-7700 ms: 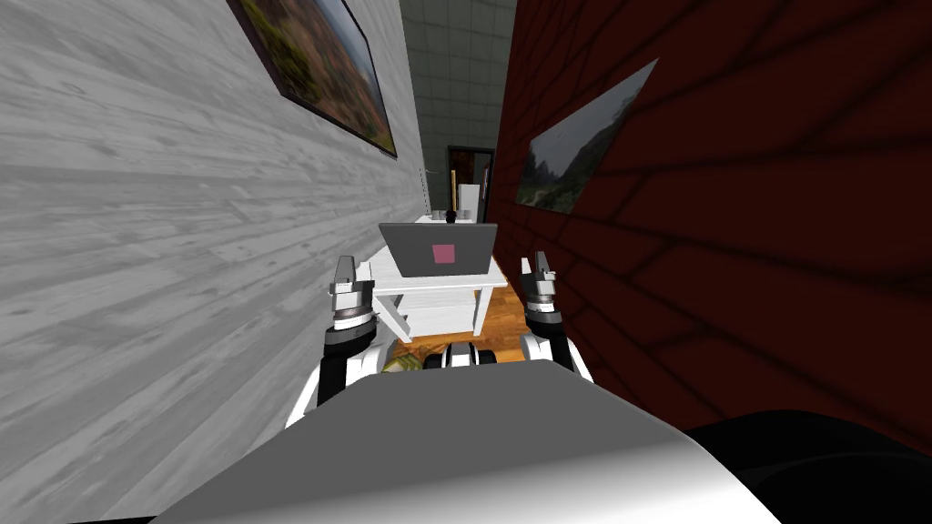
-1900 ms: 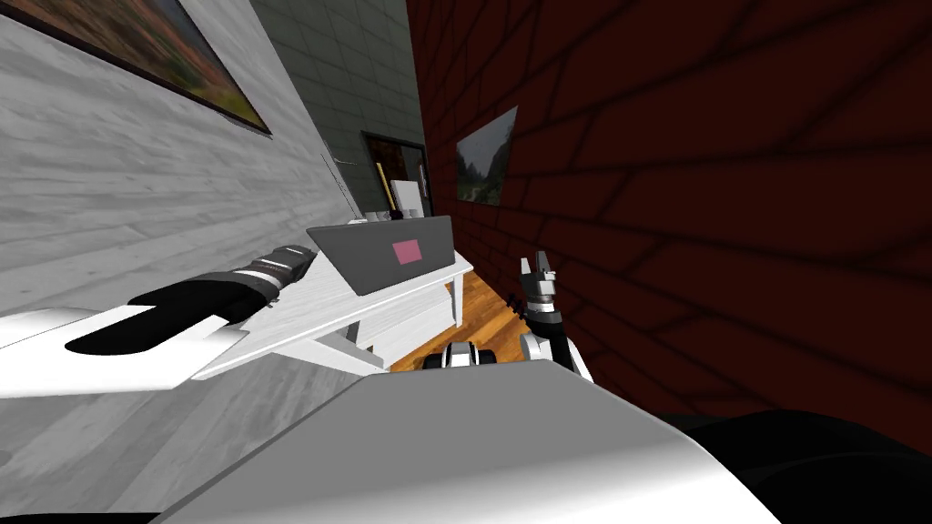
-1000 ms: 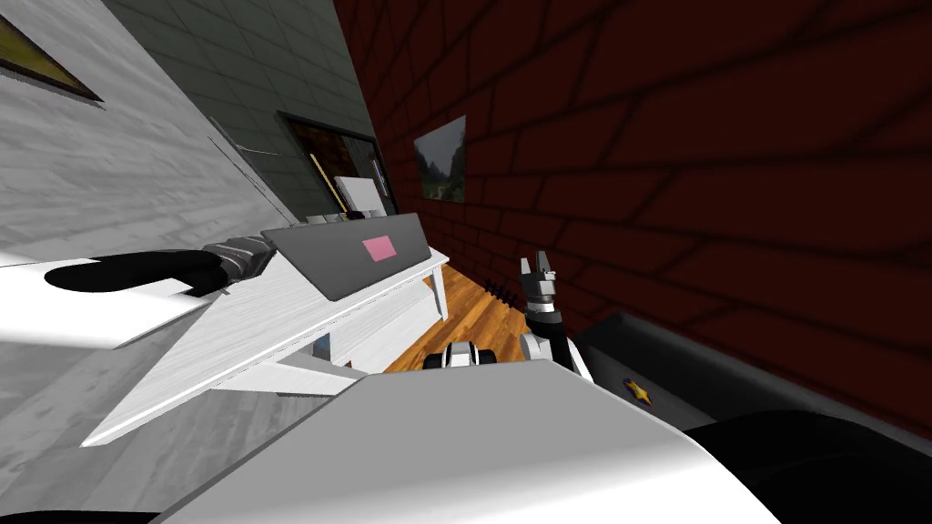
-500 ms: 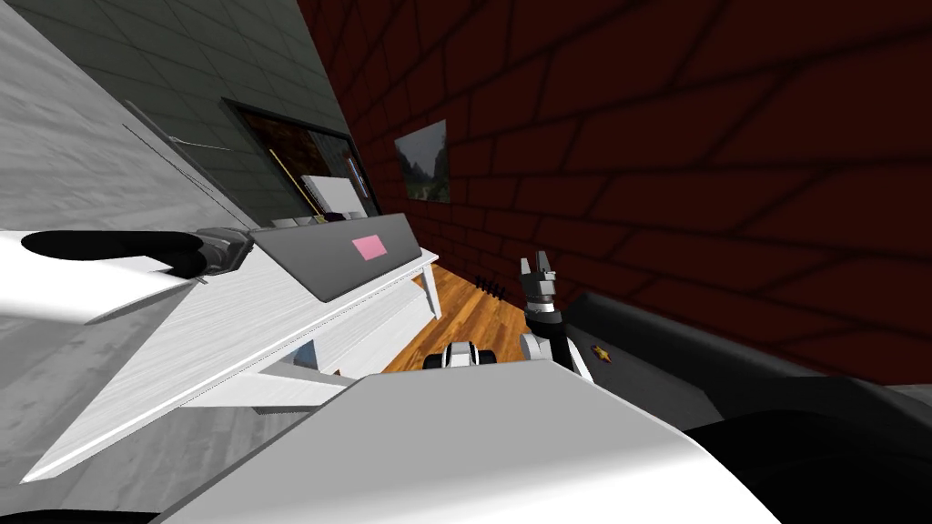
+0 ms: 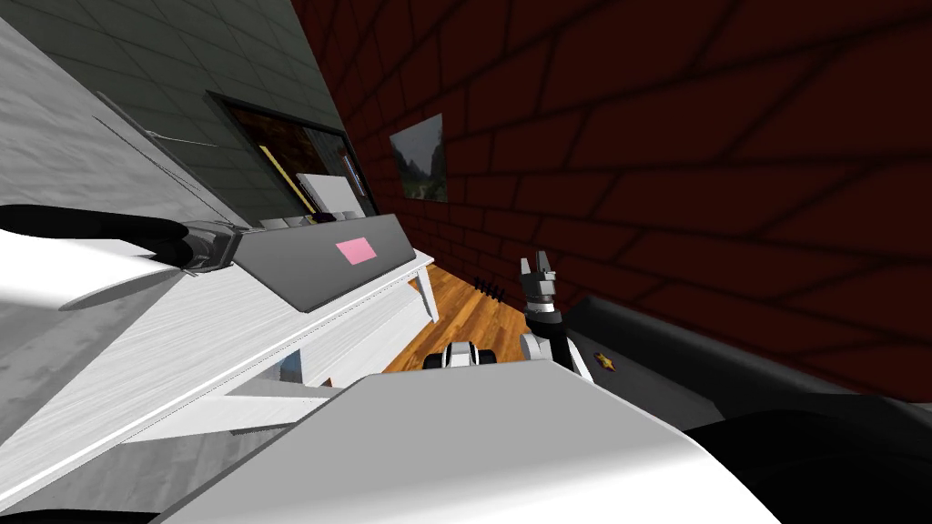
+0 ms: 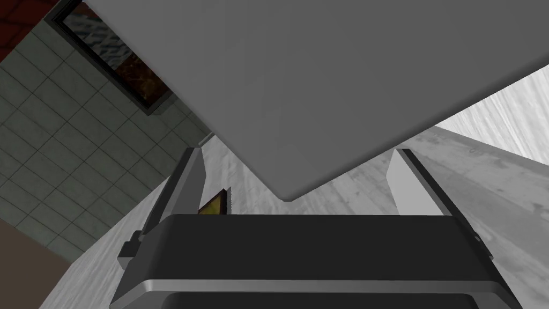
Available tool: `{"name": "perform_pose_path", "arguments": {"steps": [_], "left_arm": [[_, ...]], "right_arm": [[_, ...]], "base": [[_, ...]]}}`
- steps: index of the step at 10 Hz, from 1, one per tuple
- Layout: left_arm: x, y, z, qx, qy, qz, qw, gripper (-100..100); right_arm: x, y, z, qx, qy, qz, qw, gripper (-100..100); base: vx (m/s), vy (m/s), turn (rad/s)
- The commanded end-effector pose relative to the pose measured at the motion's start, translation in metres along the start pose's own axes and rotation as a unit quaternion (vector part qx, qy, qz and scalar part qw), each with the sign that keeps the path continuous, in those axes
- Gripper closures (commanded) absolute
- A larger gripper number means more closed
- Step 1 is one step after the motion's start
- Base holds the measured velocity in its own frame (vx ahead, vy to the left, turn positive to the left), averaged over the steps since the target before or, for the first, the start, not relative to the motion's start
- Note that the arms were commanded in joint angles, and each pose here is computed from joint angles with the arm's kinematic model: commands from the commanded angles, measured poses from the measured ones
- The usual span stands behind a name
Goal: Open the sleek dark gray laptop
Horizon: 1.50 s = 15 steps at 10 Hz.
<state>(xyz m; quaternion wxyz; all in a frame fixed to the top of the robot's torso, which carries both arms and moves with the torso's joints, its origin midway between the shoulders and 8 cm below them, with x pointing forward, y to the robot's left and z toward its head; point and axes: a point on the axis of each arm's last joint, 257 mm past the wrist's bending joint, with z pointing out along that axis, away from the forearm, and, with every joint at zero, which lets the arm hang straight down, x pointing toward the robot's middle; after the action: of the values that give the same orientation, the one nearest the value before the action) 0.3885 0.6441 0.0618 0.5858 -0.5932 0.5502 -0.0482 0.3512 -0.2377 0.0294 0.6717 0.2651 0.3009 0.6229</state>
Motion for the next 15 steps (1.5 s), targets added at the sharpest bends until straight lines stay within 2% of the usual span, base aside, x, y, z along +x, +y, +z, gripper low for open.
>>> {"name": "perform_pose_path", "arguments": {"steps": [1,5,7,11,12,15], "left_arm": [[-0.006,-0.001,-0.003,-0.017,-0.003,-0.023,0.9996,-100],[-0.014,-0.003,-0.009,-0.043,-0.007,-0.057,0.9974,-100],[-0.018,-0.003,-0.013,-0.061,-0.008,-0.080,0.9949,-100],[-0.024,-0.005,-0.022,-0.090,-0.010,-0.119,0.9888,-100],[-0.025,-0.006,-0.025,-0.100,-0.010,-0.130,0.9864,-100],[-0.025,-0.007,-0.032,-0.116,-0.009,-0.150,0.9818,-100]], "right_arm": [[0.000,0.000,0.000,0.000,0.000,0.000,1.0000,0],[0.000,0.000,0.000,0.000,0.000,0.000,1.0000,0],[0.000,0.000,0.000,0.000,0.000,0.000,1.0000,0],[0.000,0.000,0.000,0.000,0.000,0.000,1.0000,0],[0.000,0.000,0.000,0.000,0.000,0.000,1.0000,0],[0.000,0.000,0.000,0.000,0.000,0.000,1.0000,0]], "base": [[0.086,-0.036,-0.007],[0.081,-0.045,-0.004],[0.115,-0.068,-0.004],[0.094,-0.059,-0.007],[0.104,-0.057,-0.007],[0.082,-0.044,-0.002]]}}
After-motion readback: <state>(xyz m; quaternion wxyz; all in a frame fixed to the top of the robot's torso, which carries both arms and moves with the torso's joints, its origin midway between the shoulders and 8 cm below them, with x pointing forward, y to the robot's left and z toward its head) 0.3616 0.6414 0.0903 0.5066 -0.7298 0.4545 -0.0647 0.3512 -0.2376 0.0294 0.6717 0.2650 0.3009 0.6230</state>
